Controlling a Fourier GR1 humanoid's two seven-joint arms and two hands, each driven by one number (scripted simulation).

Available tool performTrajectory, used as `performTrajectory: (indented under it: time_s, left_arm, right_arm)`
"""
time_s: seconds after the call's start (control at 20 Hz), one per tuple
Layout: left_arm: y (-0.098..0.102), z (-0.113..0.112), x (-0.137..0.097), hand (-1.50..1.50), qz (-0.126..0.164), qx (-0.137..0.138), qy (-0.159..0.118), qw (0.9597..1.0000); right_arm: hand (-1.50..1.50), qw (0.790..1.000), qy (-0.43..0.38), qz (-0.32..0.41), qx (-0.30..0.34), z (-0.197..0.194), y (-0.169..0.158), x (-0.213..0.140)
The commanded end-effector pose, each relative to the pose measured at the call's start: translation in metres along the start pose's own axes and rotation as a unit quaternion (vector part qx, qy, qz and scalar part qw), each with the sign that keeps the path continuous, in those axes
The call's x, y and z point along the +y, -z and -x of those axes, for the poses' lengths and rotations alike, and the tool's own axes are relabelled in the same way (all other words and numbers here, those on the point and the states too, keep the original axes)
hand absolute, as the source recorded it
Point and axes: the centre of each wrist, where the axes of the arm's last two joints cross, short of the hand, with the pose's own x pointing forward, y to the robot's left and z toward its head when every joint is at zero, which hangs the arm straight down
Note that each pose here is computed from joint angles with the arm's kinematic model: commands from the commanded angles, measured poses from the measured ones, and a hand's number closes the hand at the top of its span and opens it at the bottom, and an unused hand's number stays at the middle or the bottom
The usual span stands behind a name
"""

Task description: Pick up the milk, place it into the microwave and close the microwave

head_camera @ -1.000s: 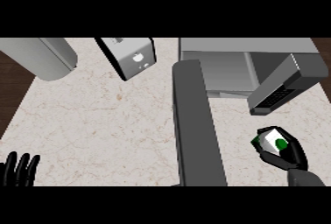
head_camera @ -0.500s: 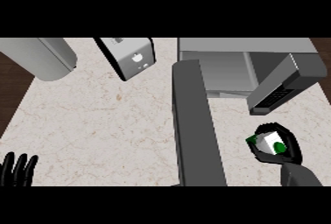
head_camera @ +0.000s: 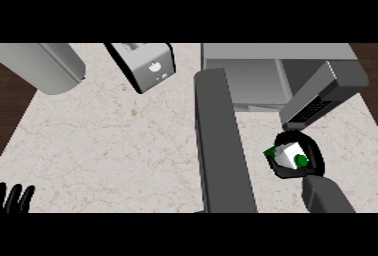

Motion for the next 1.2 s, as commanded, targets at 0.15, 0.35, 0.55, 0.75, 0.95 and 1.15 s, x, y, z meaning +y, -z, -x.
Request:
performTrajectory:
  time_s: [0.15,0.35,0.55,0.75,0.95,1.15]
  left_arm:
    - [-0.009,0.0,0.009,-1.5,0.0,0.004,0.004,1.0]
    - [-0.007,-0.016,-0.006,-1.5,-0.001,0.007,0.004,1.0]
    - [0.002,0.002,0.023,-1.5,-0.008,-0.001,-0.003,1.0]
    - [-0.015,0.002,0.025,-1.5,-0.008,0.009,-0.008,0.9999]
    - [-0.012,-0.006,0.041,-1.5,-0.019,-0.002,-0.001,0.9998]
    - [-0.024,0.0,0.024,-1.5,-0.02,0.011,-0.01,0.9997]
  right_arm:
    - [1.5,0.996,0.023,-0.077,-0.033,-0.013,0.004,0.041]
    - [1.5,0.997,0.023,-0.067,-0.03,-0.04,-0.014,0.049]
    - [1.5,0.998,0.039,-0.052,-0.023,-0.065,-0.028,0.086]
    - [1.5,0.998,0.042,-0.034,-0.022,-0.096,-0.017,0.118]
    - [1.5,0.999,0.027,-0.028,-0.037,-0.099,-0.014,0.136]
    - [1.5,0.999,0.016,-0.017,-0.045,-0.118,0.021,0.138]
